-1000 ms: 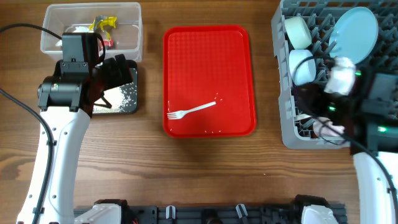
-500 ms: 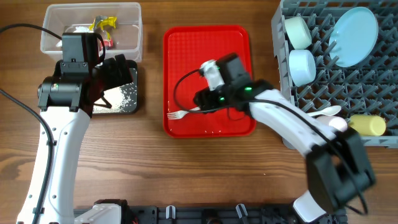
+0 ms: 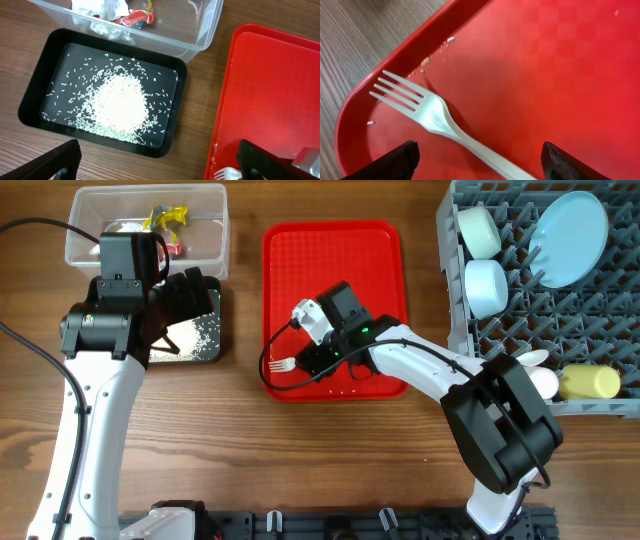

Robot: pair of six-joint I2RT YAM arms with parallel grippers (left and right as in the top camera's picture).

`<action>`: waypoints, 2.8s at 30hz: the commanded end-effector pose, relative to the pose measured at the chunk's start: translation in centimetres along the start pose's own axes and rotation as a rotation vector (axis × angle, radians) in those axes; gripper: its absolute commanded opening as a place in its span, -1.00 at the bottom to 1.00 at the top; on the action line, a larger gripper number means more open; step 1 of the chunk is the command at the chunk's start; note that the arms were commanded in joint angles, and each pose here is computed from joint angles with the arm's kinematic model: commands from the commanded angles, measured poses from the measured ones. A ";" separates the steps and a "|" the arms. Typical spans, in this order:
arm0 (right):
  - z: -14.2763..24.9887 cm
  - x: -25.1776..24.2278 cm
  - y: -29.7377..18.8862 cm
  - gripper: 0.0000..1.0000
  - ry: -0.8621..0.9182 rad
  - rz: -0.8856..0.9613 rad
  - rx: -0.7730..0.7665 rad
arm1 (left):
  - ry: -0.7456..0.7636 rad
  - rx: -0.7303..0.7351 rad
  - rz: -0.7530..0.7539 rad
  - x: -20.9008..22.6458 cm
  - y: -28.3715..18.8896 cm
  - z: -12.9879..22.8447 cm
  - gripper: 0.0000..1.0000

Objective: Sort waste into correct bins and load items into the dishwasher rack
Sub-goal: 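Reach the right gripper back and grasp the white fork, then carry the fork right and insert it into the dish rack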

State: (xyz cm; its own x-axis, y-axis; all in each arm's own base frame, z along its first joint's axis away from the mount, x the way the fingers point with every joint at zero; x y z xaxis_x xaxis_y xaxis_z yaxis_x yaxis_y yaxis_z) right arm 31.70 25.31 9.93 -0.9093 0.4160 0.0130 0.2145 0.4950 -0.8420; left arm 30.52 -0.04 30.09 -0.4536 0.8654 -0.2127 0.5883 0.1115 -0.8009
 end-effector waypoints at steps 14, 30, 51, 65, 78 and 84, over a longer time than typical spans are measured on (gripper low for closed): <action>1.9 0.5 3.1 0.37 -0.119 -0.054 0.094 | -0.017 -0.006 -0.002 0.1 0.0 -0.2 1.00; 3.8 0.0 3.0 -0.59 0.056 0.051 0.251 | -0.017 -0.006 -0.002 0.1 0.0 -0.2 1.00; 4.1 -2.9 -20.4 -0.91 0.523 0.380 0.032 | -0.017 -0.006 -0.002 0.1 0.0 -0.2 1.00; 12.5 -3.8 -29.9 -0.89 0.808 0.755 0.171 | -0.017 -0.006 -0.002 0.1 0.0 -0.2 1.00; 16.1 -7.3 -21.1 -0.85 0.821 0.503 0.562 | -0.017 -0.006 -0.002 0.1 0.0 -0.2 1.00; 17.2 -7.9 -21.2 0.08 0.892 0.517 0.573 | -0.017 -0.006 -0.002 0.1 0.0 -0.2 1.00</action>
State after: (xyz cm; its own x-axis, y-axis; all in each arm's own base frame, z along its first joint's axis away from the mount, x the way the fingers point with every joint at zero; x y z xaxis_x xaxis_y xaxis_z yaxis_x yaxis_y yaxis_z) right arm 28.40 -0.72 18.83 -0.1832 0.9604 -0.2098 0.1099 -0.1921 -0.9752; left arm 30.52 -0.04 30.09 -0.4536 0.8654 -0.2127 0.5883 0.1115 -0.8009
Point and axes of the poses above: each gripper's point midway between its finger pads, its own y axis out along the fingers, its own x axis along the line the jaws close on, z = x × y, the point moved 9 cm from there along -y, back along the fingers, and after that the axes turned 14 degrees about -y, right-handed, at the moved point
